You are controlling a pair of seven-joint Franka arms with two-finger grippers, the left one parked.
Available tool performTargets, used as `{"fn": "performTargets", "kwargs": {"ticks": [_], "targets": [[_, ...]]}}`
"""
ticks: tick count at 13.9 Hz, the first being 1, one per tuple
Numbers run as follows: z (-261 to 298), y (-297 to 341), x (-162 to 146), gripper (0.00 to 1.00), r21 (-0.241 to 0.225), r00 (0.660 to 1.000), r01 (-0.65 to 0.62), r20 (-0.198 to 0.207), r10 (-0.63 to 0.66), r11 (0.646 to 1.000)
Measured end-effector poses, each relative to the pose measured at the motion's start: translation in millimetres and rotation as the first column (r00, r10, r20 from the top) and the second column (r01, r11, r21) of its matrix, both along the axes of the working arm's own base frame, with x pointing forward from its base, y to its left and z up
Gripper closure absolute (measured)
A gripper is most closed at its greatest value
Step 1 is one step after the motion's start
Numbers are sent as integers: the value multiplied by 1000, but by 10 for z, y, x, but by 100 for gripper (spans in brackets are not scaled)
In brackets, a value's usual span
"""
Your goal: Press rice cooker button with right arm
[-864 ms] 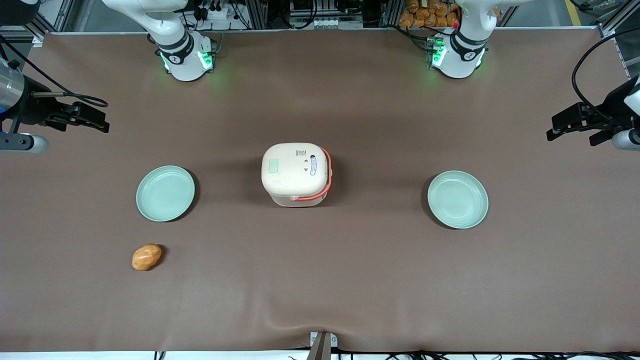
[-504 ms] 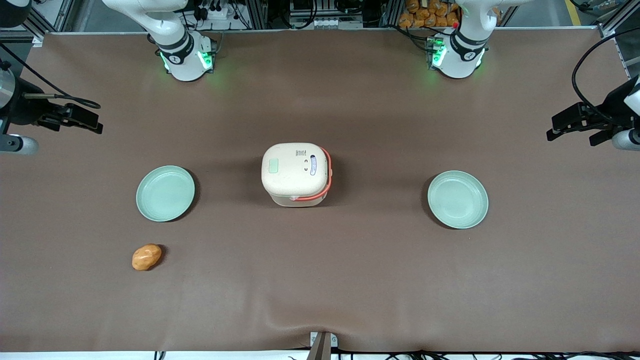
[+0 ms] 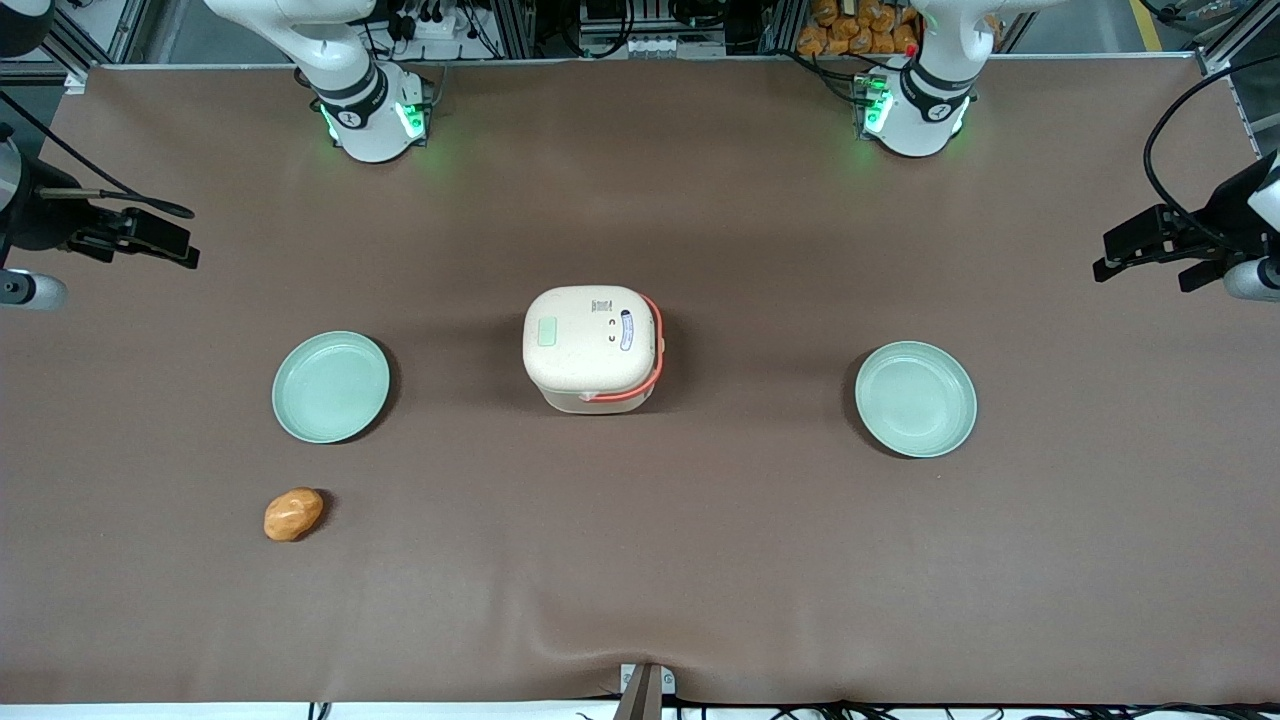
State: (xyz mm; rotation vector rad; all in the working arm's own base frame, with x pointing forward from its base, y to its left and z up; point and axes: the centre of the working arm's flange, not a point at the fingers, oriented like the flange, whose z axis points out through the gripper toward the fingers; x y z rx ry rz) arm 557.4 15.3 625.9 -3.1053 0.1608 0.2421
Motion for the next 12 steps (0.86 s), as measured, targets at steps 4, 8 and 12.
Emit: {"fn": "performTargets", "kwargs": {"ticks": [4, 8, 12], "targets": [[42, -35, 7, 0, -8, 1000, 5, 13, -5, 1000], [46, -188, 8, 0, -71, 1000, 9, 15, -8, 997], [48, -167, 8, 0, -102, 999, -34, 13, 35, 994]]}}
